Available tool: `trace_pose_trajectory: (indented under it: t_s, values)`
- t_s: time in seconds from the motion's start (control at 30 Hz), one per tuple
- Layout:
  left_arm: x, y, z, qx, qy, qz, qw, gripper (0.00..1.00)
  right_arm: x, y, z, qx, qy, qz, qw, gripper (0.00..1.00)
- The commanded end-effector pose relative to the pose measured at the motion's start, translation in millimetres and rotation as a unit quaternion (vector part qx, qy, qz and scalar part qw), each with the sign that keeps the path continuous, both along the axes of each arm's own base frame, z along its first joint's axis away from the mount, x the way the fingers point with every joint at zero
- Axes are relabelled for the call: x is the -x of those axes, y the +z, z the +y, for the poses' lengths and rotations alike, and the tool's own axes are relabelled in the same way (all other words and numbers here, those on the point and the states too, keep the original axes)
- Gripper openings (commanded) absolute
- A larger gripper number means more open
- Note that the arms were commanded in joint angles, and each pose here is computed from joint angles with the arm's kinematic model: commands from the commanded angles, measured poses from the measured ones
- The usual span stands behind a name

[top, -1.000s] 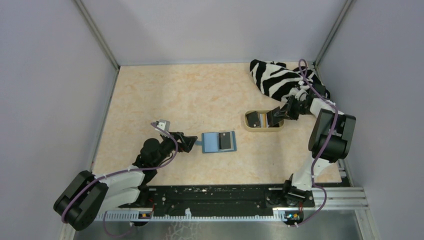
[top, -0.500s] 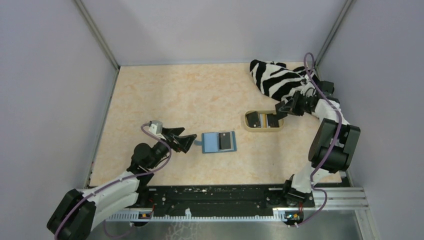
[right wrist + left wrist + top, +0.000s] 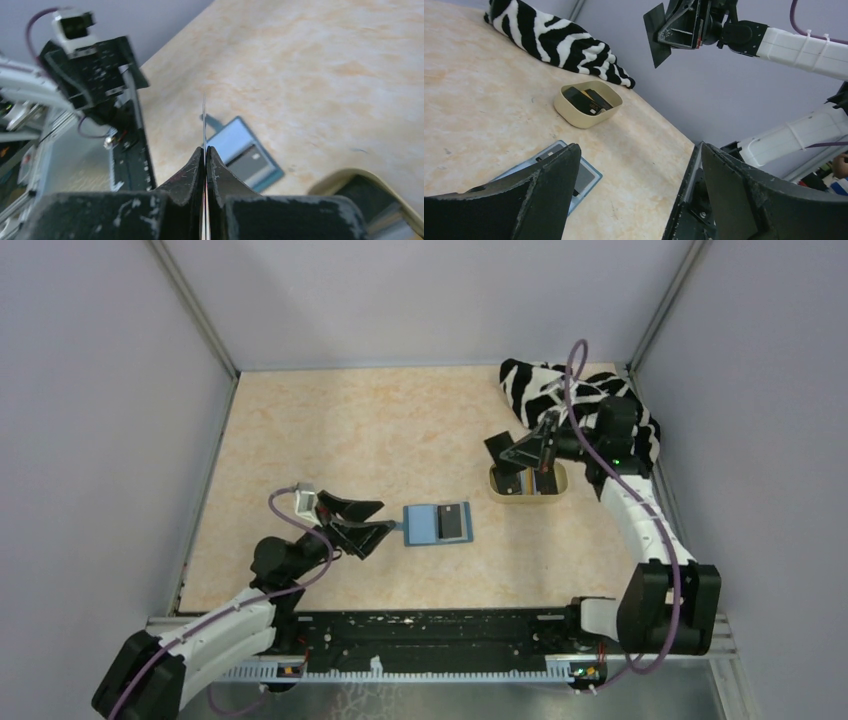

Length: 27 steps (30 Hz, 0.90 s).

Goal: Put the credit cards into the card holder
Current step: Pick up the credit card from the storage box.

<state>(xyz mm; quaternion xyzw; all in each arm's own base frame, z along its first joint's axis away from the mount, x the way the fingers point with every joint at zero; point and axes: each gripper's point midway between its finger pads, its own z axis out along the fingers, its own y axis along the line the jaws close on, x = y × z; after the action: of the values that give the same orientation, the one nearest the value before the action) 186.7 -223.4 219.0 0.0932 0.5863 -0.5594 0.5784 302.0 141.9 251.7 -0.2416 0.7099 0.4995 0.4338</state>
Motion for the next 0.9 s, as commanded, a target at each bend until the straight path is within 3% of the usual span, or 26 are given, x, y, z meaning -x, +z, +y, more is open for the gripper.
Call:
trace_pose_trajectory:
  t_s: [0.0,0.17,0.33,0.6,0.87]
  values:
    - [12.0,19.9,-11.4,0.032,-0.053,-0.01,0.998,0.94,37.5,6.7,47.2,-0.032,0.115,-0.016,0.993,0.0]
    - [6.9,17.1,-30.0,0.036,-0.053,-0.005,0.998,0.84,41.6,-4.6,68.2,-0.066,0.102,0.03,0.992,0.0]
    - [-2.9,19.2,-52.5,0.051,-0.041,0.01,0.998,0.82,40.1,-6.1,76.4,-0.097,0.064,0.074,0.99,0.0]
    - [-26.4,13.9,-93.4,0.086,-0.068,0.089,0.99,0.72,35.6,-11.6,90.1,-0.135,0.024,0.152,0.979,0.0]
    - [-38.3,12.3,-121.5,0.109,-0.104,0.131,0.98,0.62,43.2,-15.3,103.2,-0.127,0.038,0.142,0.981,0.0]
